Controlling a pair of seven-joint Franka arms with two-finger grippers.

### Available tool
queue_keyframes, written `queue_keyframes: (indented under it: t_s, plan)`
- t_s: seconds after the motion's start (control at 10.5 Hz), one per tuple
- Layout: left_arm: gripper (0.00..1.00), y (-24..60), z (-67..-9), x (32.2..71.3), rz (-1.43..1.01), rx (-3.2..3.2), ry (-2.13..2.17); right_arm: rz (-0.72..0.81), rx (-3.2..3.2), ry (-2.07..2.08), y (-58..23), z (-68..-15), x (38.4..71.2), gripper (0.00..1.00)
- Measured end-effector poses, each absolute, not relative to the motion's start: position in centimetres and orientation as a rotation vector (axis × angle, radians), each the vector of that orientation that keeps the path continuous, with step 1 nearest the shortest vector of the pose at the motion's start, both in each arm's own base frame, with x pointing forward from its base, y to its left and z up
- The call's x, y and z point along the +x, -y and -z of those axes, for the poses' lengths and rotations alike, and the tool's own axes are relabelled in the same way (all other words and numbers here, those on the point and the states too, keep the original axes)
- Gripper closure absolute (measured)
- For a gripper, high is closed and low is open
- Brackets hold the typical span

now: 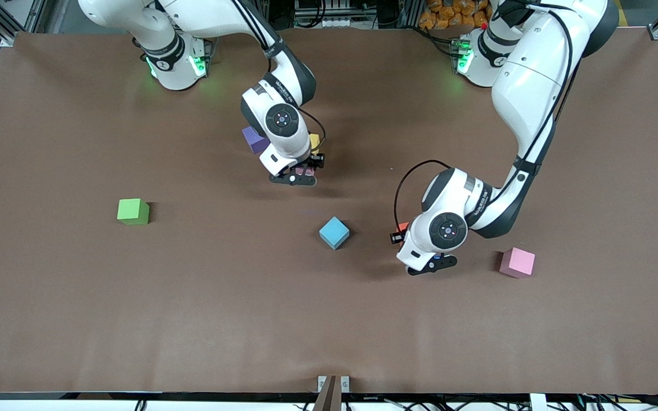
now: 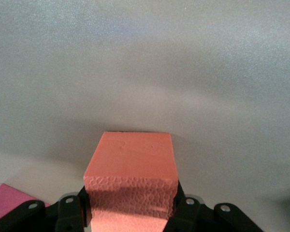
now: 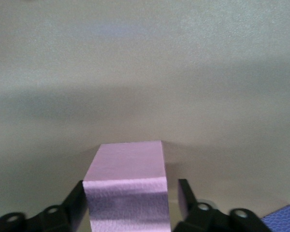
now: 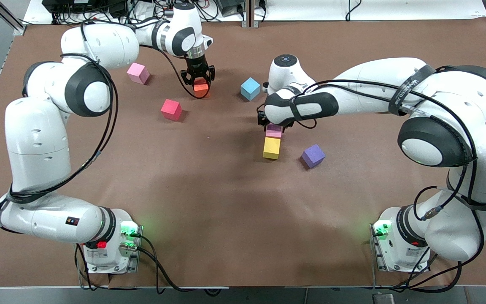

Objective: Arrange blocks into number 1
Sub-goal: 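Place the pink block beside the yellow block with the right gripper, then move the orange block with the left gripper while the right gripper grasps green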

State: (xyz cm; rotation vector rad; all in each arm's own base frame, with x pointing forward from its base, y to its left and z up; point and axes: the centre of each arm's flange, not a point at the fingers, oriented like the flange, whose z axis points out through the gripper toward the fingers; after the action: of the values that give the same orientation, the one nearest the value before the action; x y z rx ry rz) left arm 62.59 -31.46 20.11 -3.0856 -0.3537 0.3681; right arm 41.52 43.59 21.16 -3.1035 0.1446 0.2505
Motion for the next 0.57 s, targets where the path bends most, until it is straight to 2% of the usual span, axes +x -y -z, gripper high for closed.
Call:
queue_keyframes:
  t_s: [0.1, 0.29, 0.57]
  plan:
    - [0.39, 31.5, -20.1, 62.5, -0.368, -3.085, 0.356, -0.244, -3.1, -0.145, -43.6, -21.4, 41.6, 0.01]
    - [0.39, 31.8, -20.1, 62.4, -0.368, -3.083, 0.36, -0.213, -3.084, -0.166, -43.0, -23.4, 42.9, 0.0]
    - [0.39, 33.2, -20.7, 61.4, -0.379, -3.088, 0.358, -0.229, -3.135, -0.038, -37.9, -29.8, 46.1, 0.0]
